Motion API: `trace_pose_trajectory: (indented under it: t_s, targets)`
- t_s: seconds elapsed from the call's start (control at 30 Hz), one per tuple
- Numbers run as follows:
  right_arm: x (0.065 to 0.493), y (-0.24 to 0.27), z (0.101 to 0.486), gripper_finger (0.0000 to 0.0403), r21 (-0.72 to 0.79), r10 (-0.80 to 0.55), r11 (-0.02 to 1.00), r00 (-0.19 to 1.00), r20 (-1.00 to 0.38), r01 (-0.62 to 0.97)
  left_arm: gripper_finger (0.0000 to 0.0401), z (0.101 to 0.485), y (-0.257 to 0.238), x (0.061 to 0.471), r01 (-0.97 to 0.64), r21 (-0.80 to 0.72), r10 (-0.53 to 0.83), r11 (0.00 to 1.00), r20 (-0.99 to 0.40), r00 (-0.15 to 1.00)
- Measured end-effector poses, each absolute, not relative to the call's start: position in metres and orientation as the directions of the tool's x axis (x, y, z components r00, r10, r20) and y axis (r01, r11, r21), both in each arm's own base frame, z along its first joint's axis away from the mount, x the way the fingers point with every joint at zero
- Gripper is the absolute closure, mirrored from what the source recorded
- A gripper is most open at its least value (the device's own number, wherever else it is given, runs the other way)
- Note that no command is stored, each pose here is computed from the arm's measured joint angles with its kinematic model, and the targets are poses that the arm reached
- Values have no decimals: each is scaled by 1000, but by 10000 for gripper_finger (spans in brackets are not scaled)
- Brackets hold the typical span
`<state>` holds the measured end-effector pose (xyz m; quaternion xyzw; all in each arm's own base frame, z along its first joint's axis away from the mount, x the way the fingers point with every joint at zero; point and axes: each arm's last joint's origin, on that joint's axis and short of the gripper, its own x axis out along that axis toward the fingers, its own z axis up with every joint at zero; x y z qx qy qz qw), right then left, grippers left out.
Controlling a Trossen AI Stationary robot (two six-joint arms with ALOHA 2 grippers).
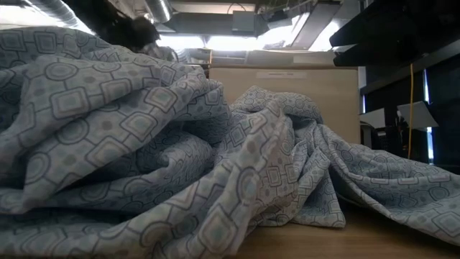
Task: Sort clothes
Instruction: Put the gray shorts into the left laundry organizer
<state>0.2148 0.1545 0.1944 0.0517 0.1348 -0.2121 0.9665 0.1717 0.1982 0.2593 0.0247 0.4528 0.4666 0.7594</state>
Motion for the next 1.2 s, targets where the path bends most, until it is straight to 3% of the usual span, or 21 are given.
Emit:
trace_pose_trajectory:
  t_s: [0.13, 0.27, 0.4, 0.6, 0.77, 0.97, 1.2]
  targets:
    - [215, 155, 194, 87, 43, -396, 905, 874, -282, 424, 226, 286, 183, 161, -729, 444, 785, 521, -584, 205]
    - [215, 155, 194, 87, 44, -397, 904, 874, -281, 425, 226, 312, 169, 156, -778, 333, 808, 533, -473, 352]
    - [215, 155, 195, 87, 45, -397, 904, 874, -280, 425, 226, 334, 161, 155, -773, 170, 773, 611, -339, 537]
    - [215, 155, 195, 87, 45, -398, 904, 874, -280, 426, 226, 341, 163, 171, -626, 8, 612, 779, -225, 758]
    - [215, 155, 195, 87, 45, -398, 904, 874, -280, 426, 226, 318, 181, 196, -605, -18, 577, 796, -280, 767]
    - [215, 155, 195, 87, 46, -397, 904, 874, -280, 425, 226, 268, 207, 222, -604, -9, 538, 797, -446, 715]
    - [215, 155, 195, 87, 46, -396, 904, 874, -281, 424, 226, 210, 234, 231, -677, 79, 564, 732, -627, 537]
